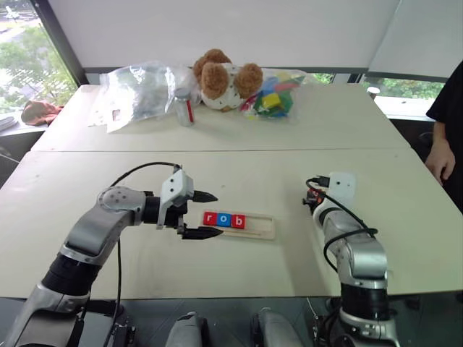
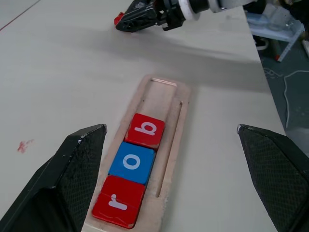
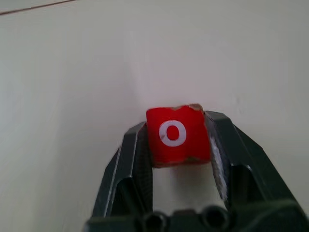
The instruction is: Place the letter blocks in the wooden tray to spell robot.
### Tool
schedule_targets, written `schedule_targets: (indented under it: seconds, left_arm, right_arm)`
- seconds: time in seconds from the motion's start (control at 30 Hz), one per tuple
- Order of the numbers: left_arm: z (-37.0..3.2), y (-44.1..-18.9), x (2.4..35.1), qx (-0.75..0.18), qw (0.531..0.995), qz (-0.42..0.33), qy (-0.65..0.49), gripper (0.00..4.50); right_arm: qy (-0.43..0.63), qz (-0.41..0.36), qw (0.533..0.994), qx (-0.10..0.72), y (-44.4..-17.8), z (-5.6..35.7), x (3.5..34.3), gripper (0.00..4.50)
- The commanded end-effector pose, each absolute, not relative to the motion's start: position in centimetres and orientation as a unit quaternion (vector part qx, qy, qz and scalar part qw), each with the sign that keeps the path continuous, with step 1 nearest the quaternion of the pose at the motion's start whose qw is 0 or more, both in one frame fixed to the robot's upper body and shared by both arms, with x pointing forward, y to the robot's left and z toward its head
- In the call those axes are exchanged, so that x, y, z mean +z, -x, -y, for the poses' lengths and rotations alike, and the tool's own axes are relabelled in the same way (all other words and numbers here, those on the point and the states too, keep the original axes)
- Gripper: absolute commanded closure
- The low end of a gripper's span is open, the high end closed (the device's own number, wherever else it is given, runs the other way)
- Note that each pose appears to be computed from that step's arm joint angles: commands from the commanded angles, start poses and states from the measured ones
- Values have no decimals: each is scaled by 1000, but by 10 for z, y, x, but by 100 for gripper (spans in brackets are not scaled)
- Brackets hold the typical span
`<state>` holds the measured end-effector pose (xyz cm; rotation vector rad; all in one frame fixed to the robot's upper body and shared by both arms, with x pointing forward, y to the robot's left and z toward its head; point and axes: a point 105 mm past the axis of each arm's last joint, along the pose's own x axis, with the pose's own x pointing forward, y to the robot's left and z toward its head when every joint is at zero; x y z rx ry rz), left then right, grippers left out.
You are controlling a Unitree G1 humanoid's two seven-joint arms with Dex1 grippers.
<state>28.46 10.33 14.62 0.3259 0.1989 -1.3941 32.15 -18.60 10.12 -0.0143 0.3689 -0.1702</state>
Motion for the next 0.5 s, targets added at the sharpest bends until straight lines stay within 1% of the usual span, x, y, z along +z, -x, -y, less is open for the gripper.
schedule_targets:
  seconds: [0.03, 0.1, 0.27, 0.3, 0.33, 0.43, 0.47, 0.5]
  left_arm:
    - [-99, -283, 157, -649, 739, -69, -165, 0]
    - [-95, -287, 159, -649, 740, -63, -164, 0]
    - [-89, -294, 159, -658, 732, -59, -167, 0]
    - [-89, -295, 159, -658, 732, -58, -167, 0]
    - [-89, -296, 159, -659, 731, -58, -168, 0]
    - [-89, -297, 159, -659, 731, -57, -168, 0]
    - [-89, -297, 159, -659, 731, -57, -167, 0]
    - [-90, -296, 159, -659, 731, -58, -167, 0]
  right_arm:
    - [5, -177, 980, -94, -299, 178, 117, 335]
    - [15, -187, 978, -91, -295, 178, 115, 335]
    - [-8, -255, 964, -78, -285, 175, 89, 335]
    - [-15, -263, 962, -73, -285, 173, 86, 285]
    - [-18, -268, 961, -69, -285, 171, 84, 223]
    - [-13, -281, 958, -60, -285, 169, 80, 85]
    - [-9, -280, 958, -59, -286, 170, 82, 25]
    - [-7, -275, 959, -59, -287, 170, 85, 8]
